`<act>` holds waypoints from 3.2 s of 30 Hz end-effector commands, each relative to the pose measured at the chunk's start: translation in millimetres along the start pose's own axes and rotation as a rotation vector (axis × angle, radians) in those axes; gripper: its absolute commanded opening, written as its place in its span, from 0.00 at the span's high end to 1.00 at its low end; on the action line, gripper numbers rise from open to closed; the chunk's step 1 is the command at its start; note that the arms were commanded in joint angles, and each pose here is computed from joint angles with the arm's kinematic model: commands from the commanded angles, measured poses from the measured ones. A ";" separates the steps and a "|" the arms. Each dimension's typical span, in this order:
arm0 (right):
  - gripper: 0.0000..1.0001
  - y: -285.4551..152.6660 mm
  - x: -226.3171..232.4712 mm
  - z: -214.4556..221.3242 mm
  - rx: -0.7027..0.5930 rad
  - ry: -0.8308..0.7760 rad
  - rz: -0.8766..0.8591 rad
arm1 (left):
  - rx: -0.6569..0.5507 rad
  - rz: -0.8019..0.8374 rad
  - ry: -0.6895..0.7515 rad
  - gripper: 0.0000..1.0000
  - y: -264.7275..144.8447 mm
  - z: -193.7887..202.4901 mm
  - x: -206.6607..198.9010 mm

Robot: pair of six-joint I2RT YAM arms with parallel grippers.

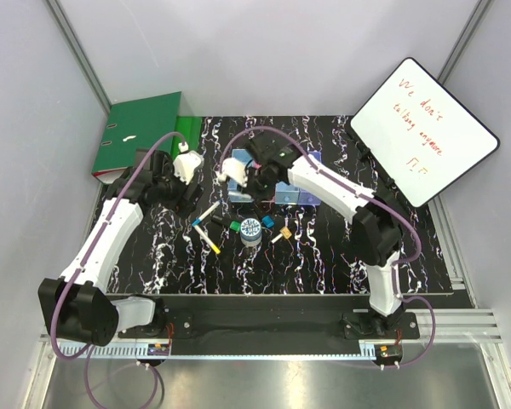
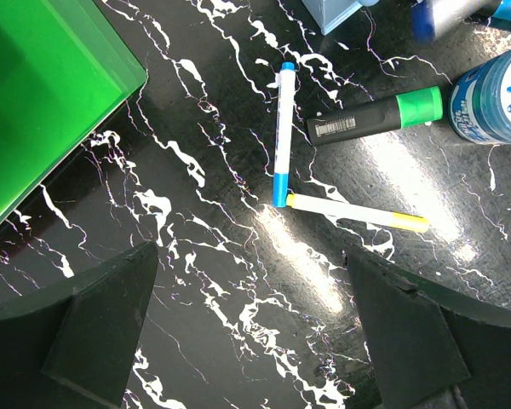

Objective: Sort the stationery into containers
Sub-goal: Pick up the pen from the center of the board, then place the pen in the storage box, then pick up the stationery from the center of the board.

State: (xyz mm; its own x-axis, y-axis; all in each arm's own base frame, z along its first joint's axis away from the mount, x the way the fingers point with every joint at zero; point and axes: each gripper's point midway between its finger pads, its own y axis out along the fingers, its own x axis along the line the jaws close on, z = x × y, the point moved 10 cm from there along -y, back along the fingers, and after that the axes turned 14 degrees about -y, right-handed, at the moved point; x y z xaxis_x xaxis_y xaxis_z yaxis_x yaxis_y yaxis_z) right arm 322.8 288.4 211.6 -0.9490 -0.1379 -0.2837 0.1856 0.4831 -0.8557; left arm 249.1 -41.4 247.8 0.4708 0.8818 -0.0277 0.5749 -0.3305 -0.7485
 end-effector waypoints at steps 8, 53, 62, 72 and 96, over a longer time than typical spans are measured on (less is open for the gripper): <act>1.00 -58.6 -67.1 59.6 -0.011 0.622 0.431 | -0.057 0.006 0.022 0.01 -4.6 -5.5 -2.0; 0.58 -30.2 -34.3 147.8 0.074 1.105 0.365 | -0.016 0.011 0.029 0.01 7.8 -17.7 1.5; 0.56 -65.6 -50.9 136.9 0.040 0.924 0.436 | -0.031 0.005 0.039 0.01 2.4 -21.8 0.8; 0.55 -134.1 -37.5 123.5 0.084 0.310 0.357 | -0.061 -0.010 0.055 0.01 -13.1 -19.6 -3.4; 0.51 -48.2 58.7 84.8 -0.058 0.754 0.234 | -0.066 -0.030 0.055 0.01 -24.0 -12.1 -10.1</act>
State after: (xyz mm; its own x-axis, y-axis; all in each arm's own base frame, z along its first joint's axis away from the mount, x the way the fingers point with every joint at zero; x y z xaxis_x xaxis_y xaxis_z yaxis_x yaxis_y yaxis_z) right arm 264.6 167.2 200.6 -0.8812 0.4694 -0.0566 0.2986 0.4597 -0.8364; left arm 236.5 -45.8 271.9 0.4971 0.8676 0.0143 0.6161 -0.3413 -0.7098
